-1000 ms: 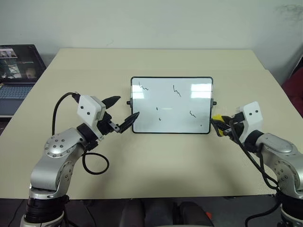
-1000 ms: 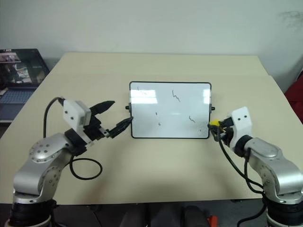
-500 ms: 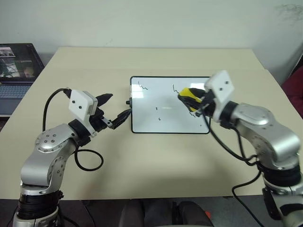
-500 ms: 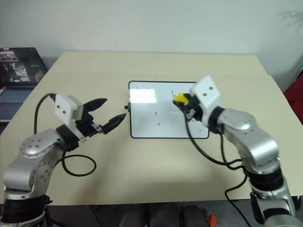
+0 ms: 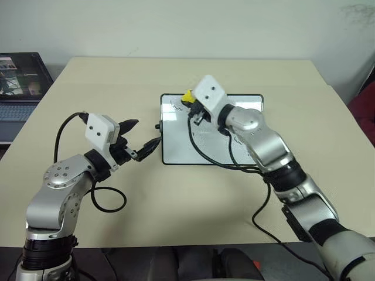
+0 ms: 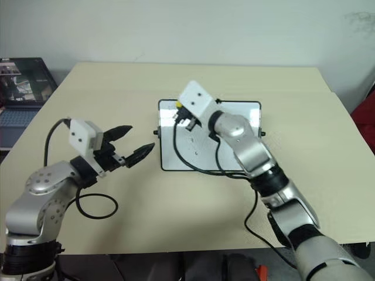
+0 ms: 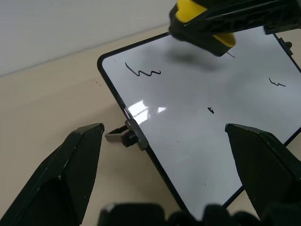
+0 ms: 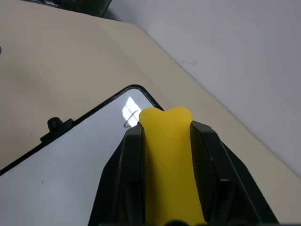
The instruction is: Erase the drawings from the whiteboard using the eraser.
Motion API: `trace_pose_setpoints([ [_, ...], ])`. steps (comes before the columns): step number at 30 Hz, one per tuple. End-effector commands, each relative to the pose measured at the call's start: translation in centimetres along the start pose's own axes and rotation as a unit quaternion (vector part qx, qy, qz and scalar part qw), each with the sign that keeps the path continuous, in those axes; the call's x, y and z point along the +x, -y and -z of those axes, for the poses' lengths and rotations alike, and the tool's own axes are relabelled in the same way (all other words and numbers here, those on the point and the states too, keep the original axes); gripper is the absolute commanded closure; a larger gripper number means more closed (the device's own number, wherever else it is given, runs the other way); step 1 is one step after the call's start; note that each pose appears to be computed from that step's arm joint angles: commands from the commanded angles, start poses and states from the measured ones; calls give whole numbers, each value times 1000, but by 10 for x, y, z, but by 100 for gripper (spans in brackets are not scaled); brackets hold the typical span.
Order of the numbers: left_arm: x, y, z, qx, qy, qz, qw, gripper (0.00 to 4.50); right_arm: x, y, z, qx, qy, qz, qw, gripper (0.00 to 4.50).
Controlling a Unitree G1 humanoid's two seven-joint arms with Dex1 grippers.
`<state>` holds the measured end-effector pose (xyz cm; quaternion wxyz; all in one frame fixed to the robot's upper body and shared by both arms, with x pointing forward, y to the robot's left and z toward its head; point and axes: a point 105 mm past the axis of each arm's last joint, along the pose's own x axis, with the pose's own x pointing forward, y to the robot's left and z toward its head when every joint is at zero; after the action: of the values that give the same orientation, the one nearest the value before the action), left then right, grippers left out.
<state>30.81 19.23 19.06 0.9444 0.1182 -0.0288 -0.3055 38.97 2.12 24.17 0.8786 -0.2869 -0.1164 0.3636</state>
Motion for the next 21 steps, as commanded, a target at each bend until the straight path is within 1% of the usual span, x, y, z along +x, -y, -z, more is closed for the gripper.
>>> trace_pose_setpoints([
  [1,-3,-2,-11,26,14,0,1000,0,13,3,-28,-24,36,-1,999,350],
  [7,-2,1,-10,28,15,7,999,0,33,-2,-28,-33,22,-22,999,350],
  [15,-1,6,-8,28,16,16,999,0,48,-5,-6,-42,-17,-38,998,350],
  [21,1,9,-7,28,16,21,999,0,51,-11,8,-45,-46,-63,996,350],
])
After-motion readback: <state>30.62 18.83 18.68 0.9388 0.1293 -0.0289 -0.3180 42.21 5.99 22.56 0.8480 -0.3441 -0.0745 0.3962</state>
